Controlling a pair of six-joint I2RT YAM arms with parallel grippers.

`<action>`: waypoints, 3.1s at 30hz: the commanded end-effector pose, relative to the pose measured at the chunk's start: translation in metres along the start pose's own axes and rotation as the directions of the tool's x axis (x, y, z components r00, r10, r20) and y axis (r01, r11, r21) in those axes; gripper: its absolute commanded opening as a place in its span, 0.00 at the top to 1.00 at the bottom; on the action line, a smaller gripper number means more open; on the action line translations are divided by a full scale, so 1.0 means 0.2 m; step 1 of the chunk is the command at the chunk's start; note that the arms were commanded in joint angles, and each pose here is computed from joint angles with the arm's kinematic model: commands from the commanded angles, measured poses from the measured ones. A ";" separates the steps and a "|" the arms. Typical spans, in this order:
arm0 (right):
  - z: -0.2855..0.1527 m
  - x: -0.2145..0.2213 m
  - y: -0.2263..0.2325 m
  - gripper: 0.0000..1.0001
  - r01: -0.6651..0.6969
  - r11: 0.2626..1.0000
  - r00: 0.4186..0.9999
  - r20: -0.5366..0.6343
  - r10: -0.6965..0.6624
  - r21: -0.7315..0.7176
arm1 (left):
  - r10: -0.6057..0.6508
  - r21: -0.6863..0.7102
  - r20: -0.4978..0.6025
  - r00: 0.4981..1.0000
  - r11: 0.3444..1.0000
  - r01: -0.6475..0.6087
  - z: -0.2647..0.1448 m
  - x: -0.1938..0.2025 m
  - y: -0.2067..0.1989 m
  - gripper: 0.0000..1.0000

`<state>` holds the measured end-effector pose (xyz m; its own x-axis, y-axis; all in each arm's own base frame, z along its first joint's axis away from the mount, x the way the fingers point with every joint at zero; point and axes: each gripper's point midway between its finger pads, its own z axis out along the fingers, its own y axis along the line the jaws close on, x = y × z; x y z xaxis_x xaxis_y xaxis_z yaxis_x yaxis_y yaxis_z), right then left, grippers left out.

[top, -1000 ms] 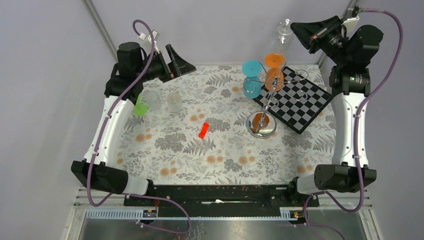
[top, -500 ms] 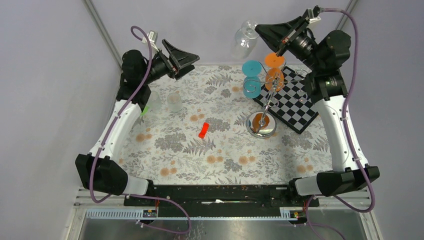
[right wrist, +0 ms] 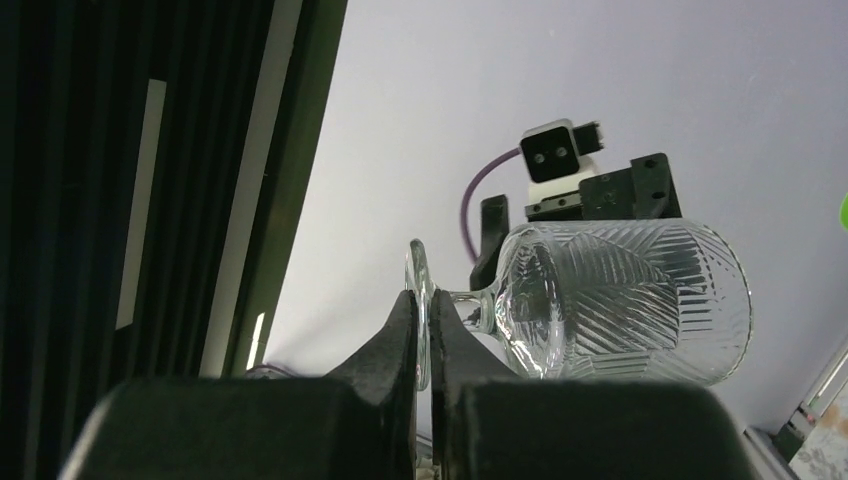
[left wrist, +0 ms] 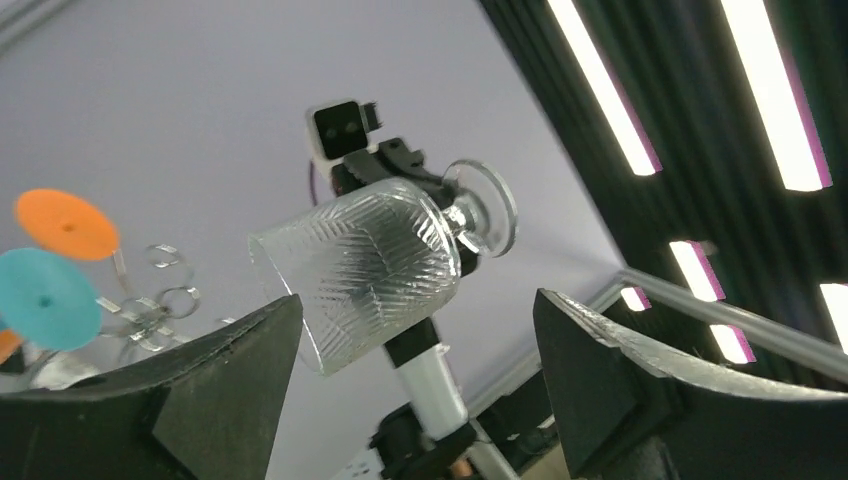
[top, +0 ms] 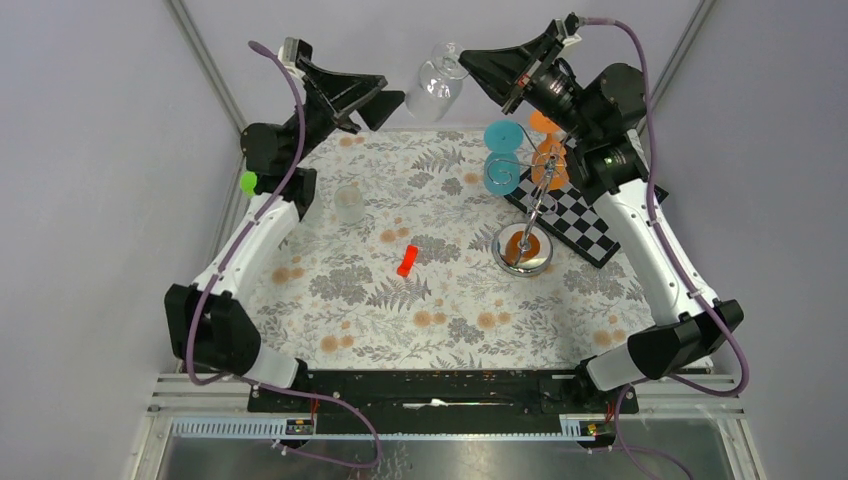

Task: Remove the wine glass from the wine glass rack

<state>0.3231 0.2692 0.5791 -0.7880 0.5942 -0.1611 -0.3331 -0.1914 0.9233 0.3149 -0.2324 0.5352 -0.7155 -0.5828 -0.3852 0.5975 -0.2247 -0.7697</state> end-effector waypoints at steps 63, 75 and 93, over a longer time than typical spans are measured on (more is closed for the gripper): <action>0.14 0.13 0.26 0.57 -0.141 0.944 0.986 -0.130 0.107 -0.298 | 0.002 0.461 0.014 1.000 0.887 -0.008 -0.11 -0.01 -0.63 1.00; 0.08 0.11 -0.07 0.25 0.111 0.994 0.994 0.008 -0.111 -0.007 | 0.193 0.270 0.111 0.975 0.938 -0.217 -0.20 -0.07 -0.49 1.00; -0.10 0.06 -0.17 0.16 0.309 0.911 0.940 0.059 -0.337 0.274 | 0.192 -0.566 -0.022 0.981 0.807 -0.170 -0.47 -0.10 0.46 1.00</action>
<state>0.3189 0.2715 0.5342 -0.6277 0.6651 -0.4047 -0.3794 0.1926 0.9050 0.3495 -0.1569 0.4527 -0.5545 -0.6556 -0.5126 0.4189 0.3123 -0.8526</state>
